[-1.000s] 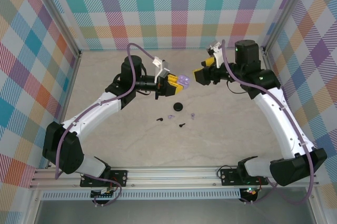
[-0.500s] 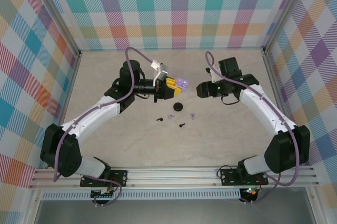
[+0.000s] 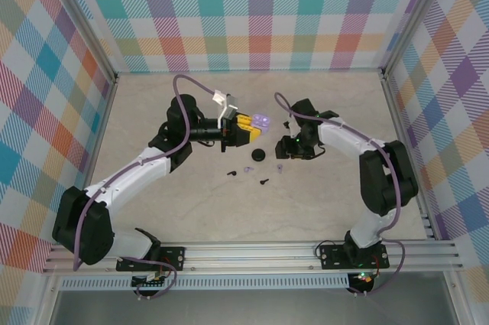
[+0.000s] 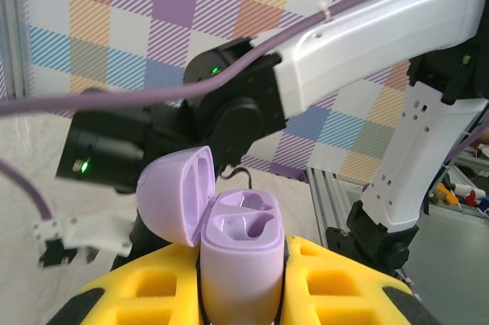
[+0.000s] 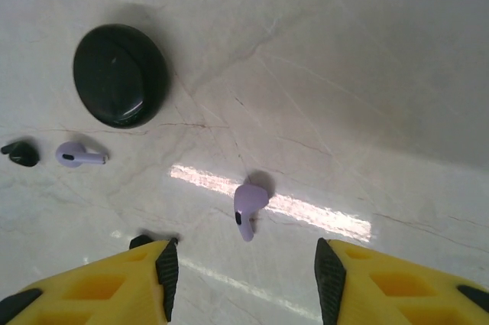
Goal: Insert wireless bluetooth earbuds into charging case
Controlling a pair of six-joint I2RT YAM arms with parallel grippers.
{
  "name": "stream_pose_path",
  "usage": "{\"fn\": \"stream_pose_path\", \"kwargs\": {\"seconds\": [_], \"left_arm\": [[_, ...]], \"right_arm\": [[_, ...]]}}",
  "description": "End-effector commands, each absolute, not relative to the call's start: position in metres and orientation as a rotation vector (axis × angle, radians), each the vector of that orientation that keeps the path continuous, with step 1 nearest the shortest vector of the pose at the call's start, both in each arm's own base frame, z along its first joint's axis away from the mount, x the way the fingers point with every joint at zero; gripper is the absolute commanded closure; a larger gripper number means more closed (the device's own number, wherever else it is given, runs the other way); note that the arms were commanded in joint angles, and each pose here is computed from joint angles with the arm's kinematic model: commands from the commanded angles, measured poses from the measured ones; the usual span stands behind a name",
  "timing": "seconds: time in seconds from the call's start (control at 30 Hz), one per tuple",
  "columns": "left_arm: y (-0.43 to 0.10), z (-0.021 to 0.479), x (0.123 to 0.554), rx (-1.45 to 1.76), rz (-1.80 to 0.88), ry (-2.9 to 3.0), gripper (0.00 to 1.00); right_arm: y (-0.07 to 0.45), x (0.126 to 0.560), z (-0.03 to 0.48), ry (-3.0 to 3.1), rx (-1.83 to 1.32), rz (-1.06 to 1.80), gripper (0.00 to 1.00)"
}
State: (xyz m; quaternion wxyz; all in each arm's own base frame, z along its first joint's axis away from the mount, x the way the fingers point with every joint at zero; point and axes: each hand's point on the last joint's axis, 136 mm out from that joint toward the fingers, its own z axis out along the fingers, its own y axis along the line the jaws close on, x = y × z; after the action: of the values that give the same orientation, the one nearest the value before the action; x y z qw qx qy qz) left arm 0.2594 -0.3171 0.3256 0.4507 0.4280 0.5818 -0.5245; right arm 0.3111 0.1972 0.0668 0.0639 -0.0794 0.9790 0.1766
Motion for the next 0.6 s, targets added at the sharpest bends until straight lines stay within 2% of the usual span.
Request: {"fn": "stream_pose_path", "kwargs": {"seconds": [0.0,0.23,0.57], "left_arm": [[-0.313,0.341,0.252,1.069,-1.265,1.373,0.88],[-0.312,0.341,0.251,1.07,-1.257,1.372,0.88],[-0.313,0.341,0.253,1.074,-1.251,1.375,0.88]], "right_arm": [[0.202,0.318,0.069,2.974,-0.188,0.469,0.51],[0.208,0.319,0.05,3.048,-0.161,0.389,0.58],[0.207,0.311,0.035,3.117,-0.182,0.282,0.6]]}}
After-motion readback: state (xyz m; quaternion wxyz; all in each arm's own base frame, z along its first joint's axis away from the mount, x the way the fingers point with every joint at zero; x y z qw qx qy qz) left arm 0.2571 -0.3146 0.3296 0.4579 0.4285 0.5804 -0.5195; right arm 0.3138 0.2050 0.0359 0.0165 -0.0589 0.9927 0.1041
